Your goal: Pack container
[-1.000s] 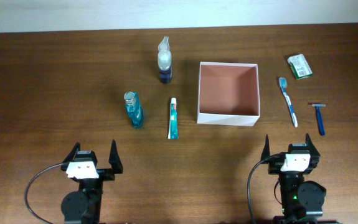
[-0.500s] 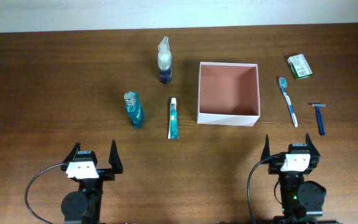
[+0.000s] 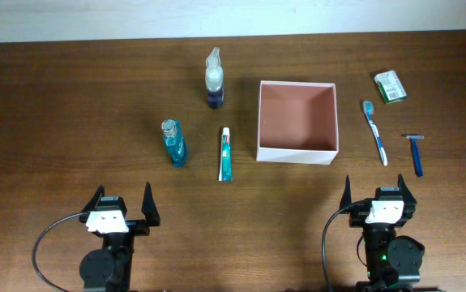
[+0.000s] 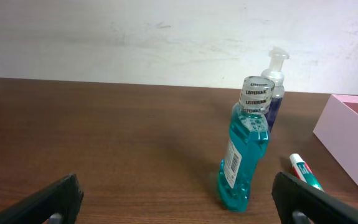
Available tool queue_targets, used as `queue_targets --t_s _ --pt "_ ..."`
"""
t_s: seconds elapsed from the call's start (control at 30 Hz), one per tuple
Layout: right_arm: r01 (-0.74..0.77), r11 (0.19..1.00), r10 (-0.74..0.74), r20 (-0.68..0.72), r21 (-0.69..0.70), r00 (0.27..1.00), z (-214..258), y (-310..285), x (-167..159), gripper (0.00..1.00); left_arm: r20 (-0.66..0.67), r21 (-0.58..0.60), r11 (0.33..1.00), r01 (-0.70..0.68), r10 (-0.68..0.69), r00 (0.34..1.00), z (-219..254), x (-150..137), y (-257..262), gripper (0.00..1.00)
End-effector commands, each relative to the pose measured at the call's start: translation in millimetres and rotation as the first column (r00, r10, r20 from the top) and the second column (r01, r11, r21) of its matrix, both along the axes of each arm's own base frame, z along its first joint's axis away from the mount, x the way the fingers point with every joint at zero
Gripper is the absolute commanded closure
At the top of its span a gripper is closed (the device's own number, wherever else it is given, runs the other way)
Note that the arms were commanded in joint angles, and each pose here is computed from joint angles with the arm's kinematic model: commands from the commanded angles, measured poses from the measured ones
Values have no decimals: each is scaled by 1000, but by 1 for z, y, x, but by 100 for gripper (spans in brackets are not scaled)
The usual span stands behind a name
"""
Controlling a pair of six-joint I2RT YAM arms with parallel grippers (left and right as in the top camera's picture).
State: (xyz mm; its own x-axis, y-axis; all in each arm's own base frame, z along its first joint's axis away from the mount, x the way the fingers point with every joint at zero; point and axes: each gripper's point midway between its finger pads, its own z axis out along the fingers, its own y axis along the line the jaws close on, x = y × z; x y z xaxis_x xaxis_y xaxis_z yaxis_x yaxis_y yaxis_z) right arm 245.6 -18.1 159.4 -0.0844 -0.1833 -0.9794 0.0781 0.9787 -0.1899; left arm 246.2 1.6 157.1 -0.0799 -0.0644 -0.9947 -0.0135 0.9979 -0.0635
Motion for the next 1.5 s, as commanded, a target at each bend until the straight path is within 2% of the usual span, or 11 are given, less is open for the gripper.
queue_targets --t_s 0.0,1.03,1.2,1.47 --pt "18 1000 -18 -1 6 1000 -2 -2 -1 1 -1 4 1000 3 -3 1000 -1 0 0 1" --pt "18 1000 -18 -1 6 1000 -2 -2 -1 1 1 4 1000 4 -4 1000 -1 0 0 1" --pt "18 1000 -18 -2 6 1000 -2 -2 -1 1 58 4 1000 19 -19 998 13 0 -3 0" --pt "18 1000 -18 -2 6 1000 -2 -2 -1 1 227 33 983 179 -182 957 64 -7 -31 0"
